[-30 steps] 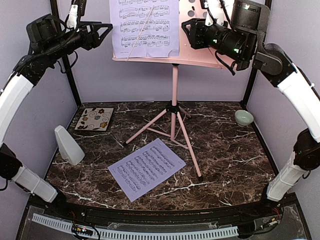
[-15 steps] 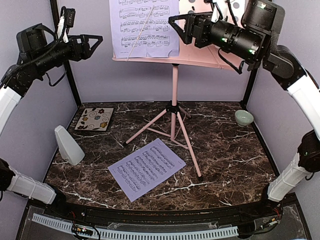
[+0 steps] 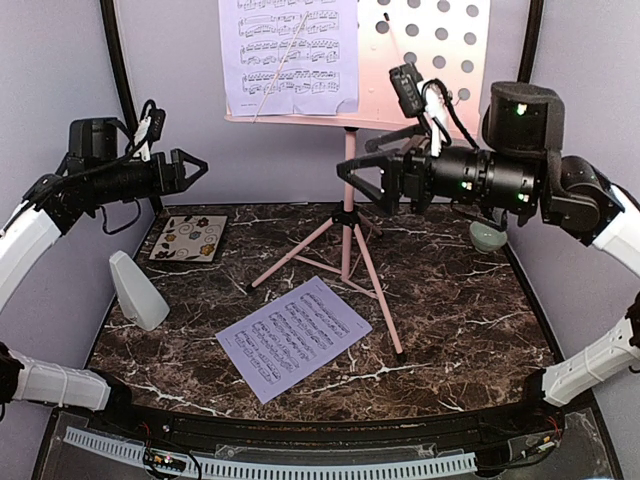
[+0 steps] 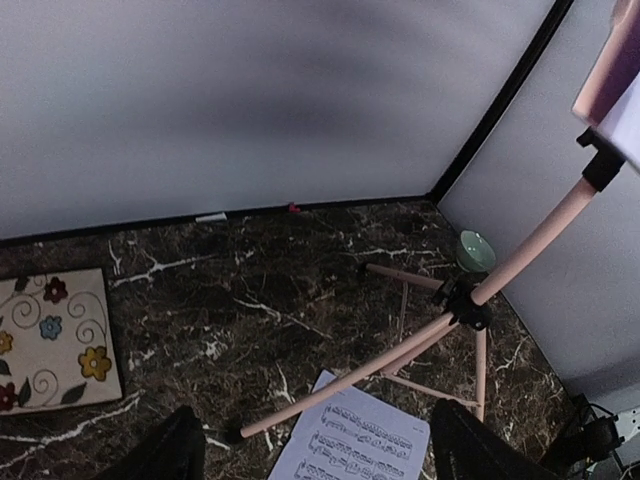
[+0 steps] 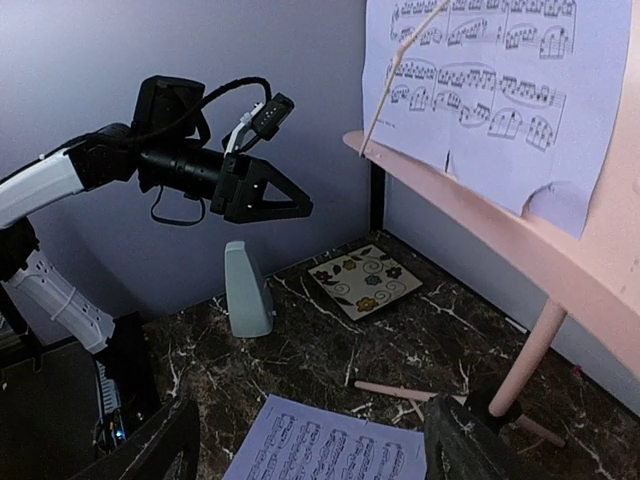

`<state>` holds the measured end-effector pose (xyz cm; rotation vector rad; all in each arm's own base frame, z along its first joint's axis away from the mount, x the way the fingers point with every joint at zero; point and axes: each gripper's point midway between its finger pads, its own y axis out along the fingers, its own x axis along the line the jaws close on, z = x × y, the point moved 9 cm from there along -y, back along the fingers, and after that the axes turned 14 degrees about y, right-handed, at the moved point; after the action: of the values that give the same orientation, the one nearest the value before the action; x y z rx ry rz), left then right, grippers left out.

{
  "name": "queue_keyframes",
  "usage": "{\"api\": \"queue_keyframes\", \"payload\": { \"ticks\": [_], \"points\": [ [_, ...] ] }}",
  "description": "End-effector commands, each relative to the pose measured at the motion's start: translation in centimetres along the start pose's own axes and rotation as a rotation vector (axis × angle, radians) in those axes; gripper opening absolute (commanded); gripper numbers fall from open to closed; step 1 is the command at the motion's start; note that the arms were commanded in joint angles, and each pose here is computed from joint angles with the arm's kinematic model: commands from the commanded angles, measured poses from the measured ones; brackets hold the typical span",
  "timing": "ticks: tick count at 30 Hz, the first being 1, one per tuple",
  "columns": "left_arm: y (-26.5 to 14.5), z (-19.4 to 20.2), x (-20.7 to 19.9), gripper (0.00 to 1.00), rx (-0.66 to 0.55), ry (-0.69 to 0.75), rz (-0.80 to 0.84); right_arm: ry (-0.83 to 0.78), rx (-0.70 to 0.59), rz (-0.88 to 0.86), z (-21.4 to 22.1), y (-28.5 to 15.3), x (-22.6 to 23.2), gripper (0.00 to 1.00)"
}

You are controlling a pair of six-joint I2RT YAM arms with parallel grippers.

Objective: Set up the instrument practice props

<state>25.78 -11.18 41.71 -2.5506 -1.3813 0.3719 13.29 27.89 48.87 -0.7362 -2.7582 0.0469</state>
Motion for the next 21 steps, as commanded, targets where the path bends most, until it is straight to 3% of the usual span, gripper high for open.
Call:
{"api": "queue_keyframes", "payload": {
  "ticks": [1, 10, 15, 21],
  "points": [
    [0.8, 4.2, -0.2, 0.80, 0.120, -0.124, 0.087, 0.128, 0.044, -0.014, 4.0, -0.9, -0.5, 0.77],
    [3.3, 14.2, -0.6, 0.76, 0.402, -0.228, 0.252, 0.171, 0.294, 0.123, 16.9, 2.5, -1.8, 0.62],
    [4.3, 19.2, -0.5, 0.72, 0.514, -0.278, 0.295, 0.134, 0.402, 0.235, 21.3, 5.8, -2.6, 0.51],
    [6.0, 23.4, 0.3, 0.64, 0.642, -0.310, 0.262, 0.097, 0.510, 0.285, 24.8, 9.7, -2.8, 0.45]
  ]
}}
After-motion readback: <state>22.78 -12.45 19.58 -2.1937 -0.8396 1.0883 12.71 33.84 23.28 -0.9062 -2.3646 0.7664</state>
